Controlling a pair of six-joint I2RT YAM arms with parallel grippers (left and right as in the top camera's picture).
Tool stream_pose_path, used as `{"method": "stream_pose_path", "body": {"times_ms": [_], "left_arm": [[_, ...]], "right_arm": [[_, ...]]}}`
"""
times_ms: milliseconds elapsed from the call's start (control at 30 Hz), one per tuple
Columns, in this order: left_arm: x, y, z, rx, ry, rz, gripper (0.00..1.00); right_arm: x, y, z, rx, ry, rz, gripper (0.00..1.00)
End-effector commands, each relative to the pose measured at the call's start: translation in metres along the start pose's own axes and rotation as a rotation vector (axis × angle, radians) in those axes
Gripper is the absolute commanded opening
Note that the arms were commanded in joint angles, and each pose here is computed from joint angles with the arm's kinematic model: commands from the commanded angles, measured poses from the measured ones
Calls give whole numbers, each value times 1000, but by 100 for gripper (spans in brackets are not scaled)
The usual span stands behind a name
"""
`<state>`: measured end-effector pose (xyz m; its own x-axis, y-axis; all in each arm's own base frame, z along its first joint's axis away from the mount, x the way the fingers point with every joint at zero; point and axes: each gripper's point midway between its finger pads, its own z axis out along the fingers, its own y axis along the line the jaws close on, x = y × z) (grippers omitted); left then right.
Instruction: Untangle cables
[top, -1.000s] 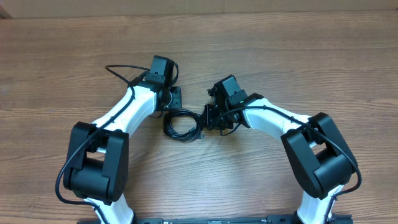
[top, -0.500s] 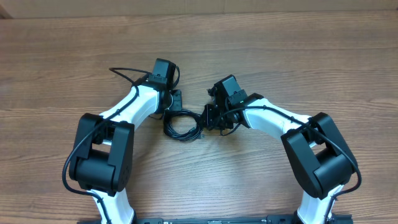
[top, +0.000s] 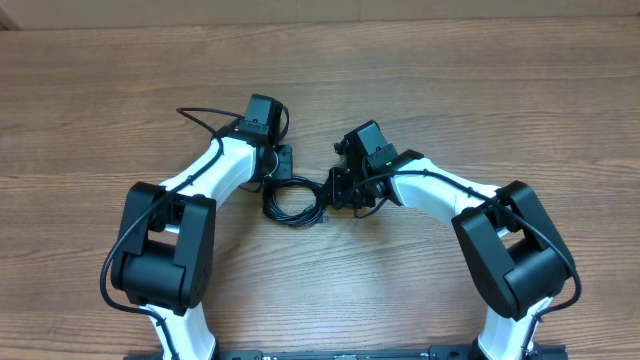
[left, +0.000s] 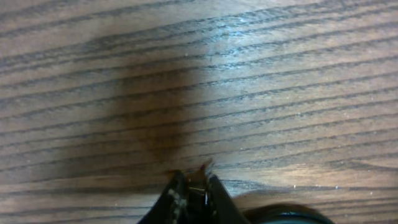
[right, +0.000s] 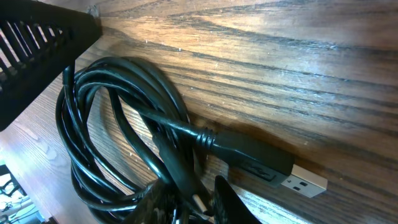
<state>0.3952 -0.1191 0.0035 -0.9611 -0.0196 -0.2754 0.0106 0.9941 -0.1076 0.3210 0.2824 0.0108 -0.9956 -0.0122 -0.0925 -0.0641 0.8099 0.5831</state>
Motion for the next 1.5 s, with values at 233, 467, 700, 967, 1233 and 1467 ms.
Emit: {"method": "stream_pose_path", "body": {"times_ms": [233,467,700,967,1233,1467], "left_arm": [[-5,-4,-9,-8,32,57,4],[4,-15,-14,56,85,54,4],[21,-32,-18,163,164,51,4],[34,-40,-22,225,217,93,4],[53,-52,-30,318,289,154,4],[71,-47,-35,300,368,159,5]], "right_arm": [[-1,-5,2,10,0,6,20],[0,-5,2,10,0,6,20],[-1,-5,2,9,-1,102,4],[-15,5,2,-35,-55,173,4],[-25,12,1,-62,-91,155,4],[-30,8,0,-41,-121,156,4]]}}
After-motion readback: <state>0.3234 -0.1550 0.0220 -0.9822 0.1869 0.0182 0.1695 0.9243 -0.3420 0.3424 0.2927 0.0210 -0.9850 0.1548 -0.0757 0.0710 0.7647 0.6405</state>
